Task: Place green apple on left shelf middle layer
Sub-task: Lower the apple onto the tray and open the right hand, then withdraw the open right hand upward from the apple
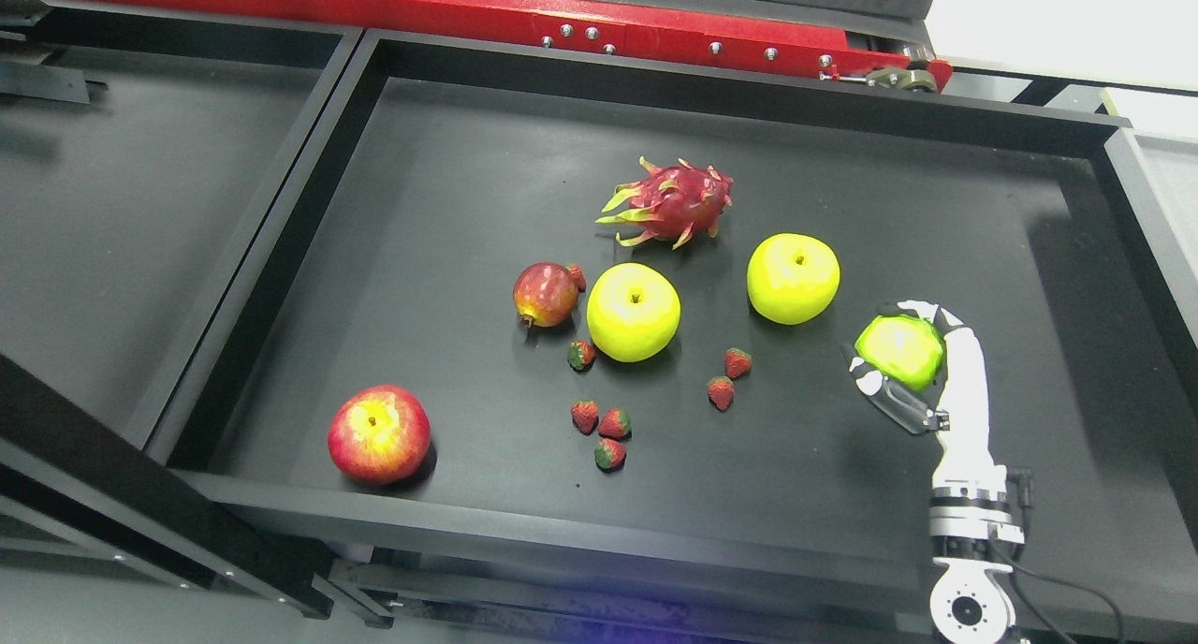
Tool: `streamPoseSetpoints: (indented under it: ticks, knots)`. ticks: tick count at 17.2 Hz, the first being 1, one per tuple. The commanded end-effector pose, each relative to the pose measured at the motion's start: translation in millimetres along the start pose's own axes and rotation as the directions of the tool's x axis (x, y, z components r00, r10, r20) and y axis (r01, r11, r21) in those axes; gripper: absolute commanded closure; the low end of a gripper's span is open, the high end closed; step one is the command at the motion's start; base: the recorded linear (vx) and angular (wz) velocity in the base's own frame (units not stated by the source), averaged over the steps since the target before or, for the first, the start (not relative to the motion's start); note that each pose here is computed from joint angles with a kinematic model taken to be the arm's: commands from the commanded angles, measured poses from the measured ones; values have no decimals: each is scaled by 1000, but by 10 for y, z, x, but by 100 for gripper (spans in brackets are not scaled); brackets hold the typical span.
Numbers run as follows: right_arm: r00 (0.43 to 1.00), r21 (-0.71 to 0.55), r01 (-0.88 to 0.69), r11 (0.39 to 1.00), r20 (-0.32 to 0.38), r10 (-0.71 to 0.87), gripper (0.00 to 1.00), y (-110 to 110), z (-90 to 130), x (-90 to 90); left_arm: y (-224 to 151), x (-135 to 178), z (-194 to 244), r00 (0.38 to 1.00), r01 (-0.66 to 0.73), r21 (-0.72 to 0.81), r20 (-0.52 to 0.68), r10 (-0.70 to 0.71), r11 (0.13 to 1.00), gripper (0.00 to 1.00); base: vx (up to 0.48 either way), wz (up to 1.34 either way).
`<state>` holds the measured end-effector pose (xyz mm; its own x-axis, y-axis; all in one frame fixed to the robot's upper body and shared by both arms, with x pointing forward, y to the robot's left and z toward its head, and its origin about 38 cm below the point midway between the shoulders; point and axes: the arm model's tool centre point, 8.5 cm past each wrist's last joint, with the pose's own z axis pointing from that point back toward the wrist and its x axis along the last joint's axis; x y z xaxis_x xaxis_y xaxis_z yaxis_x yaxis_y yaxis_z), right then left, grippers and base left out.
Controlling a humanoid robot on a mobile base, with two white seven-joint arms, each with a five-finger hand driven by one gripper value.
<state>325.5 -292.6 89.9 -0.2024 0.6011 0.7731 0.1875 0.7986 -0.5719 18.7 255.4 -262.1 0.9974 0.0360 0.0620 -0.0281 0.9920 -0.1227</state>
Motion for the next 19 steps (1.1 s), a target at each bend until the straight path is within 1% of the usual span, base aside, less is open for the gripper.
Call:
streamPoseSetpoints:
  ticks: [1, 3, 8, 10, 12, 13, 16, 18, 19]
  knots:
    - [1000, 17, 8, 1000, -5, -8, 0, -23, 12, -28, 113, -56, 24, 1000, -1, 18, -9, 1, 1000, 0, 36, 0]
    - [998, 20, 62, 998, -2, -62, 0, 34, 6, 4, 113, -56, 24, 1000, -1, 18, -9, 1, 1000, 0, 13, 0]
    - [978, -40, 208, 977, -8, -208, 0, -16, -10, -17, 112, -56, 24, 1000, -1, 17, -9, 1, 1000, 0, 0, 0]
    - [962, -52, 271, 961, -17, -272, 0, -2, -6, -22, 113, -56, 24, 1000, -1, 18, -9, 1, 1000, 0, 0, 0]
    - [932, -66, 359, 931, -34, -361, 0, 33, 22, -40, 113, -56, 24, 1000, -1, 18, -9, 1, 1000, 0, 0, 0]
    - [915, -58, 397, 916, -51, -400, 0, 105, 54, -39, 112, -56, 24, 1000, -1, 17, -9, 1, 1000, 0, 0, 0]
    - [874, 12, 477, 879, -113, -473, 0, 496, 303, 21, 113, -56, 24, 1000, -1, 18, -9, 1, 1000, 0, 0, 0]
    - [841, 24, 530, 848, -144, -522, 0, 746, 459, 107, 113, -55, 24, 1000, 0, 18, -8, 1, 1000, 0, 0, 0]
    - [829, 45, 550, 834, -154, -538, 0, 894, 521, 187, 113, -55, 24, 1000, 0, 18, -8, 1, 1000, 0, 0, 0]
